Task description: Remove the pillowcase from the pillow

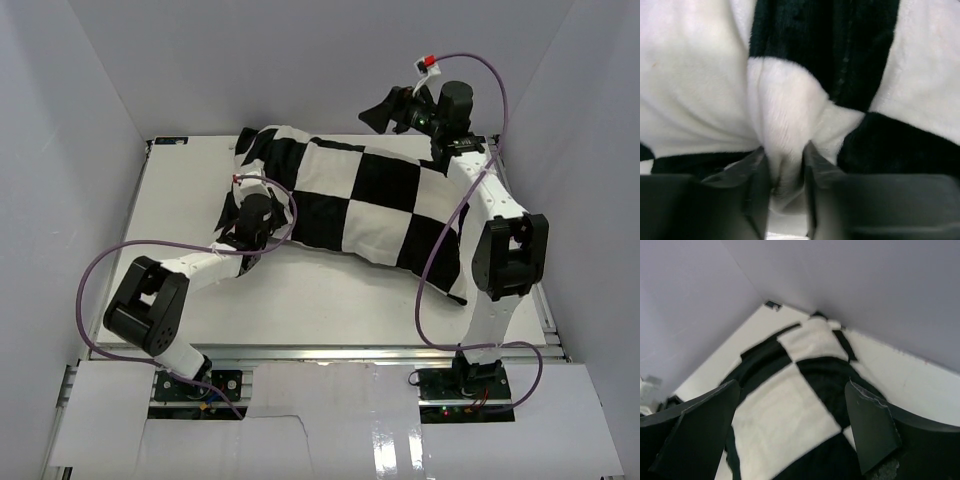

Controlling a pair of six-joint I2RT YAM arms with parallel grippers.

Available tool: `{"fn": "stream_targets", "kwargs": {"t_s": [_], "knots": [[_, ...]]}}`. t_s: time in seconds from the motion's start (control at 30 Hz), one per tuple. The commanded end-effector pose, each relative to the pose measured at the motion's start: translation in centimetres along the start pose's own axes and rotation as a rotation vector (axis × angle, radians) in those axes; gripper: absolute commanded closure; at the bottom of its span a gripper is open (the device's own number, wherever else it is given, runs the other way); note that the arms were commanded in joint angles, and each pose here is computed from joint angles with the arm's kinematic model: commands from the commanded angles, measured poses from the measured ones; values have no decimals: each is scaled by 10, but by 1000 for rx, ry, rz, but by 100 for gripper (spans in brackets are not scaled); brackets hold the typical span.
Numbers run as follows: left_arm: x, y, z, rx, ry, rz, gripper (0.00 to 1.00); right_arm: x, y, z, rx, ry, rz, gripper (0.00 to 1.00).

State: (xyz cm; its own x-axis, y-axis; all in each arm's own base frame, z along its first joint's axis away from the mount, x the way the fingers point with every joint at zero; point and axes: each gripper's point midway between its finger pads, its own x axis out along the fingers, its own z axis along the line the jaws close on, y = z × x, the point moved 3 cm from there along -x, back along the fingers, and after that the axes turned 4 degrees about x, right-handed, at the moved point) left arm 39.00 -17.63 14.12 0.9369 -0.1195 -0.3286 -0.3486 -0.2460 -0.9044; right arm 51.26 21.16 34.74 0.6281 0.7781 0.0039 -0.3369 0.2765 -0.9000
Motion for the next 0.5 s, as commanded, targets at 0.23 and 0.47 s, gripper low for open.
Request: {"fn": "stream_targets", "kwargs": {"t_s": [0.23, 0.47], "knots": [[-85, 6, -87, -112, 403, -7, 97, -69, 94, 109, -60, -26, 120, 7], [-163, 7, -108, -187, 636, 39, 98, -118, 112, 179, -110, 44, 112, 8]]}}
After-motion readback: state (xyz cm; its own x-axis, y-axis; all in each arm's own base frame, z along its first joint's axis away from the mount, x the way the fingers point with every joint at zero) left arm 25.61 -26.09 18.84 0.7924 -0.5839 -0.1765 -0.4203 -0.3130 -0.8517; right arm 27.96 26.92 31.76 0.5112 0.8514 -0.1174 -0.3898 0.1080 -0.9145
